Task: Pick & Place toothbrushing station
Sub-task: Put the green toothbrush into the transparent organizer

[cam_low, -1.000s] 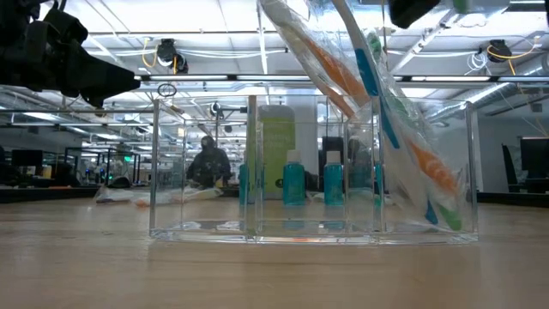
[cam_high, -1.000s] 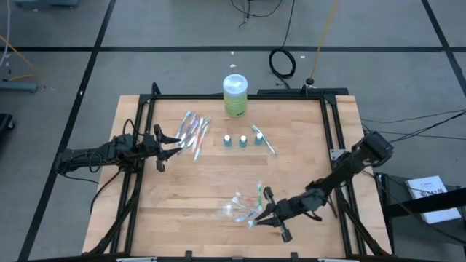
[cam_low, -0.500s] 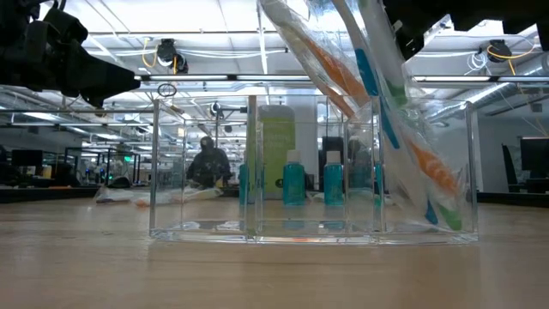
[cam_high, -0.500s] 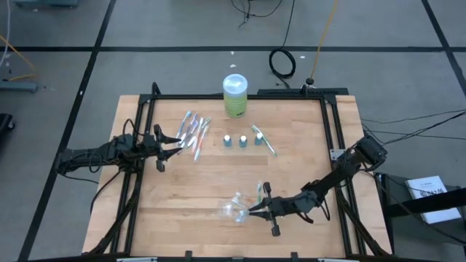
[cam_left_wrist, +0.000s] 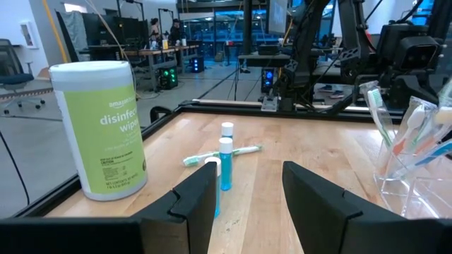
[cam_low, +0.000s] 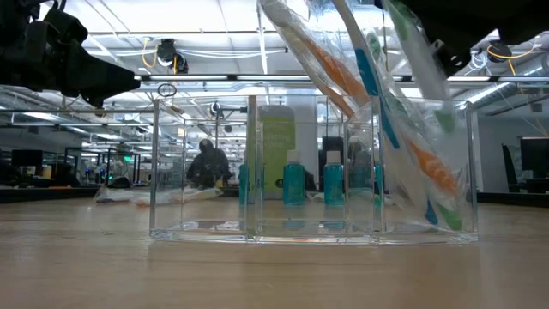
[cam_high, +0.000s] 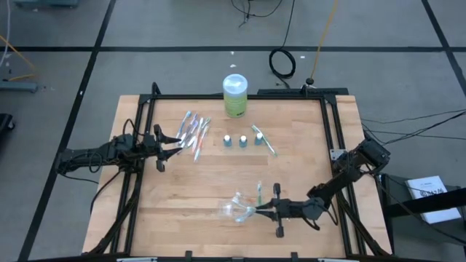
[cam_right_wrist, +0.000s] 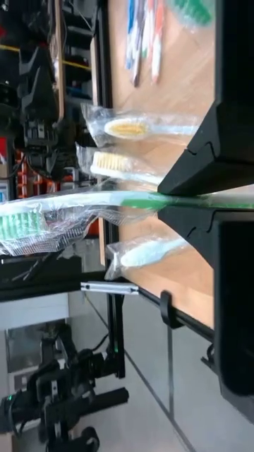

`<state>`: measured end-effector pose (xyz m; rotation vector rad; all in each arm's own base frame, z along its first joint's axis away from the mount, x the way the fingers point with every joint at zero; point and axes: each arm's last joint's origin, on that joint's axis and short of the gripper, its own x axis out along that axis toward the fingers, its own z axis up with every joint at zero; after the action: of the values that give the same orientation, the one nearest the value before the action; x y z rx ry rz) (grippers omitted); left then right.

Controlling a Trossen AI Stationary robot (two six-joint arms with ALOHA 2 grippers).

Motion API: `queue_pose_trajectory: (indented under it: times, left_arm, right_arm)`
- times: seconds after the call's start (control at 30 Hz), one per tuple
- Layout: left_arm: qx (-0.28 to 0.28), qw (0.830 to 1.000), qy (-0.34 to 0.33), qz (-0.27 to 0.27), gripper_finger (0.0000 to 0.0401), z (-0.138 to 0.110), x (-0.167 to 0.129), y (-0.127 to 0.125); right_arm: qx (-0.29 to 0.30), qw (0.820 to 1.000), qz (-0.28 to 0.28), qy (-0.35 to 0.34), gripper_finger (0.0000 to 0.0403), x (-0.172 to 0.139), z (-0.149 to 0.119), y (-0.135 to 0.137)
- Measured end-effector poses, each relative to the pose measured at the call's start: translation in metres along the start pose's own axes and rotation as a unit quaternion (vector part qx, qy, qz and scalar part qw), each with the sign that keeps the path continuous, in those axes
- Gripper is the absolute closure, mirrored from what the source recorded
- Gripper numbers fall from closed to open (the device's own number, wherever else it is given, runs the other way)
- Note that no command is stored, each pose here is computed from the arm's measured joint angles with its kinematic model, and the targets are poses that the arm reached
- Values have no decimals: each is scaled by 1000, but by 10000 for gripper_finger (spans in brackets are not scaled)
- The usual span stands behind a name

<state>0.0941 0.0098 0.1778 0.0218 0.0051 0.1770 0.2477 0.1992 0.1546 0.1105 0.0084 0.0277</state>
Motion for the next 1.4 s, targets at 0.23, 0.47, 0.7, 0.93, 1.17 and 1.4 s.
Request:
queue_pose_trajectory:
  times: [0.23, 0.47, 0.7, 0.93, 1.17, 1.4]
  left_arm:
    - [0, 1000, 0, 0, 235, 0, 0, 0]
    - [0, 1000, 0, 0, 235, 0, 0, 0]
    - [0, 1000, 0, 0, 235, 0, 0, 0]
    - [0, 1000, 0, 0, 235, 0, 0, 0]
    - [0, 1000, 0, 0, 235, 0, 0, 0]
    - [0, 1000, 0, 0, 235, 0, 0, 0]
  right_arm:
    - [9, 1000, -1, 2, 392, 0, -1, 0]
    - [20, 999, -23, 19, 392, 3, -17, -3]
    - [57, 998, -19, -20, 392, 7, -32, -5]
    - [64, 998, -20, -11, 392, 8, -45, -6]
    - [61, 998, -35, 5, 392, 8, -50, -7]
    - [58, 997, -38, 16, 392, 8, -53, -7]
